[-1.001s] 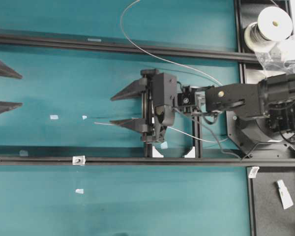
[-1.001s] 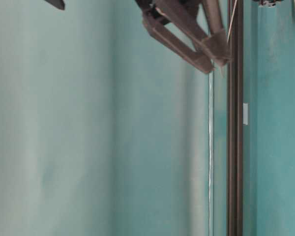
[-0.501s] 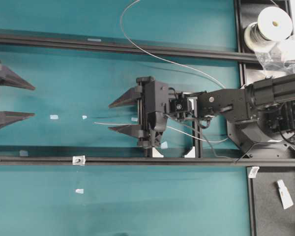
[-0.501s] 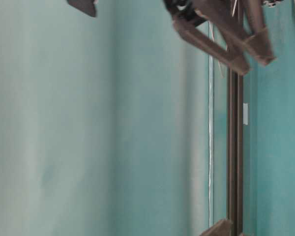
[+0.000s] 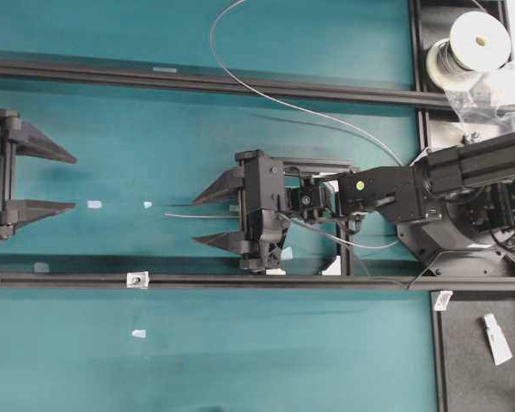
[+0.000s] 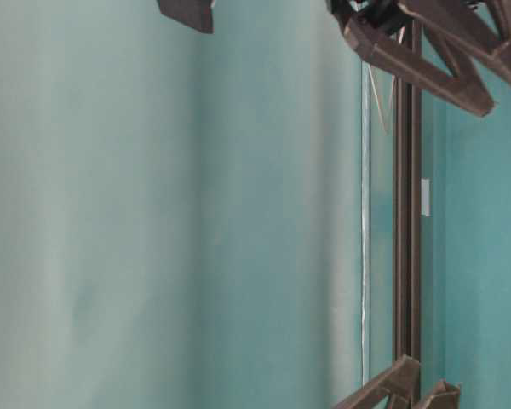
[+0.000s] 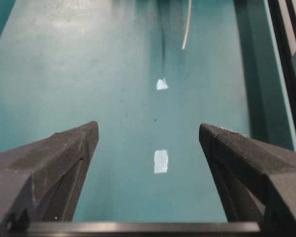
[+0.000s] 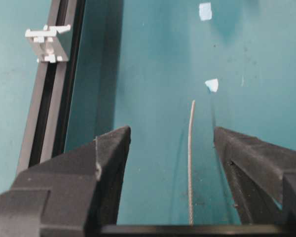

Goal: Insert the wire through the hole in the metal fitting.

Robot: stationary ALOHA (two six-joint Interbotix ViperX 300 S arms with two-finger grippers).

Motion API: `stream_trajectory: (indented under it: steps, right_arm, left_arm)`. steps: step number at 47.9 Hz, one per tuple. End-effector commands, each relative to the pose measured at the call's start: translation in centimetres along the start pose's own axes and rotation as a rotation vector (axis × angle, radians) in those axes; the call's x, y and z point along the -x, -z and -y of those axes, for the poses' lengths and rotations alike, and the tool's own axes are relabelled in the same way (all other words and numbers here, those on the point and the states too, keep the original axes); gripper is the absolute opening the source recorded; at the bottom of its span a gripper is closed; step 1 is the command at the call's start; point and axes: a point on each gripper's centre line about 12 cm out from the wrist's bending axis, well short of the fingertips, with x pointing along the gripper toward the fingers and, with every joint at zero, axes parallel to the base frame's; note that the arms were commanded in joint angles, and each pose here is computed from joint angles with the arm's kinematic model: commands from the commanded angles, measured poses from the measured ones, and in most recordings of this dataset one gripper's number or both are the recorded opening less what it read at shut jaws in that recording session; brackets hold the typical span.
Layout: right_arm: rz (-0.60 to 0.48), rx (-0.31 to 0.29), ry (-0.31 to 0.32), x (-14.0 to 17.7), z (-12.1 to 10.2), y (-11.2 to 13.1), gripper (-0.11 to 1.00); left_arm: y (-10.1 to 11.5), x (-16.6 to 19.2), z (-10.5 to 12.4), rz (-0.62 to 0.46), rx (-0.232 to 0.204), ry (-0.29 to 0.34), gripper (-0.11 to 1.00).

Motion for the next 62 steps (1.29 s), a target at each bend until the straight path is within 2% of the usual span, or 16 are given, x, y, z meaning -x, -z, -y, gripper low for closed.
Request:
stream_trajectory:
  steps: [1, 10, 20, 45, 47, 53, 56, 59, 62]
  right_arm:
    - [0.016, 0.000, -0.007, -0.2, -0.2, -0.4, 0.71]
    - [0.004, -0.001, -0.002, -0.8, -0.1, -0.1, 0.70]
    - [0.002, -0.008, 0.013, -0.8, 0.5, -0.2, 0.62]
    - [-0.098, -0.016, 0.052, -1.5, 1.1, -0.1, 0.59]
    - [-0.094, -0.019, 0.053, -1.5, 1.2, -0.2, 0.55]
    - [-0.091, -0.024, 0.060, -1.6, 1.5, -0.3, 0.22]
    - [-0.092, -0.024, 0.062, -1.5, 1.6, -0.3, 0.10]
    - [-0.092, -0.028, 0.067, -1.5, 1.8, -0.3, 0.01]
    - [-0.094, -0.027, 0.068, -1.5, 1.8, -0.2, 0.00]
  left_arm:
    - [-0.7, -0.1, 0.2, 0.037, 0.001, 0.006, 0.48]
    - [-0.9, -0.2, 0.4, 0.044, -0.002, 0.013, 0.48]
    - [-1.1, -0.2, 0.8, 0.048, -0.006, 0.025, 0.48]
    - [-1.2, -0.3, 1.0, 0.051, -0.008, 0.031, 0.48]
    - [-1.2, -0.3, 1.0, 0.051, -0.008, 0.031, 0.48]
    - [-1.3, -0.3, 1.0, 0.053, -0.009, 0.032, 0.48]
    - [-1.2, -0.3, 1.0, 0.051, -0.008, 0.031, 0.47]
    - [-1.3, -0.3, 1.0, 0.053, -0.008, 0.031, 0.47]
    - [-1.3, -0.3, 1.0, 0.053, -0.008, 0.031, 0.47]
